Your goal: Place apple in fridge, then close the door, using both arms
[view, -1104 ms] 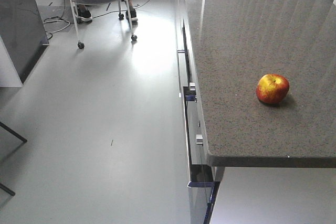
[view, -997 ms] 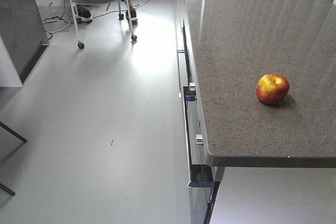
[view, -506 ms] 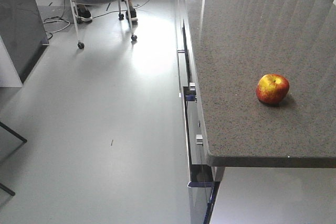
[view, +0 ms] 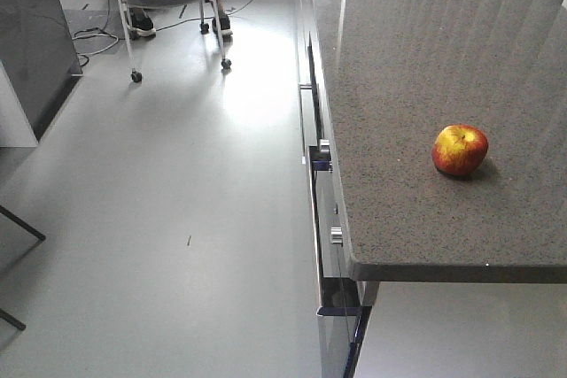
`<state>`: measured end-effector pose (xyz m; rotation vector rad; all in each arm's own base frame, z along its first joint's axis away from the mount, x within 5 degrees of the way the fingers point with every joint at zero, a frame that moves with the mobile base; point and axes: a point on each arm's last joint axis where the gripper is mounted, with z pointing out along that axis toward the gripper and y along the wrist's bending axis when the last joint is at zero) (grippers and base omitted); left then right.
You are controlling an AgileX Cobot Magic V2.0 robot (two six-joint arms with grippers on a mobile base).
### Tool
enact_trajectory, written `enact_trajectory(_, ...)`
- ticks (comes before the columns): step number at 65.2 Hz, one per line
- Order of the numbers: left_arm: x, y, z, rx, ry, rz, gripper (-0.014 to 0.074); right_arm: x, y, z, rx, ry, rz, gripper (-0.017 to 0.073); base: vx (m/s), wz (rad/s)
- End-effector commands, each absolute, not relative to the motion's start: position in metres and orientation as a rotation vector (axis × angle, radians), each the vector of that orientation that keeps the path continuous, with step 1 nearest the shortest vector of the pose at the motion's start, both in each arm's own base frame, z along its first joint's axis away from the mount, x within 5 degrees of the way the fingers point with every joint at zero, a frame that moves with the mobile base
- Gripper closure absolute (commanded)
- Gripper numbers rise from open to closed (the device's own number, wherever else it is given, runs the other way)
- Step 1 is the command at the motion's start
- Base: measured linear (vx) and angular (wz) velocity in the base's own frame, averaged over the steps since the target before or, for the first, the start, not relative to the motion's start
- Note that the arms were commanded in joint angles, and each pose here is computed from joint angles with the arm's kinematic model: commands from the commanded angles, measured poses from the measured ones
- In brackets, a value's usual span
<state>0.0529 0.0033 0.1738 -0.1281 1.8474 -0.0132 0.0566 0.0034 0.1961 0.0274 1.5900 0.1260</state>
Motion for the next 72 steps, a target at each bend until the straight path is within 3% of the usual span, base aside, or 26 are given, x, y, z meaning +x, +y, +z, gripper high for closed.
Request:
enact_trajectory(1, 0.053, 0.003, 0.186, -0.122, 1.747, -0.026, 0.0600, 0.055, 0.004, 0.206, 0.029, 1.486, 0.142, 0.0562, 0.00, 0.00)
enact_trajectory(11, 0.053, 0.003, 0.186, -0.122, 1.747, -0.026, 0.0600, 0.055, 0.004, 0.208, 0.251, 1.451, 0.386, 0.0562, 0.00, 0.00)
enact_trajectory(18, 0.053, 0.003, 0.186, -0.122, 1.747, -0.026, 0.0600, 0.054, 0.003, 0.214, 0.307, 1.422, 0.454, 0.0562, 0.00, 0.00)
enact_trajectory(31, 0.053, 0.003, 0.186, -0.122, 1.747, -0.026, 0.0600, 0.044, 0.004, 0.272, 0.212, 1.358, 0.389, 0.0560, 0.00, 0.00)
enact_trajectory(46, 0.053, 0.003, 0.186, -0.122, 1.747, -0.026, 0.0600, 0.047, 0.007, 0.352, 0.053, 1.486, 0.241, 0.0497, 0.00, 0.00)
enact_trajectory(54, 0.053, 0.003, 0.186, -0.122, 1.747, -0.026, 0.0600, 0.055, 0.011, 0.388, -0.015, 1.514, 0.220, 0.0341, 0.00, 0.00)
enact_trajectory(62, 0.053, 0.003, 0.186, -0.122, 1.747, -0.026, 0.0600, 0.062, 0.013, 0.406, -0.078, 1.515, 0.177, 0.0074, 0.00, 0.00)
enact_trajectory(72, 0.053, 0.003, 0.186, -0.122, 1.747, -0.026, 0.0600, 0.078, 0.013, 0.405, -0.102, 1.542, 0.144, -0.0164, 0.00, 0.00)
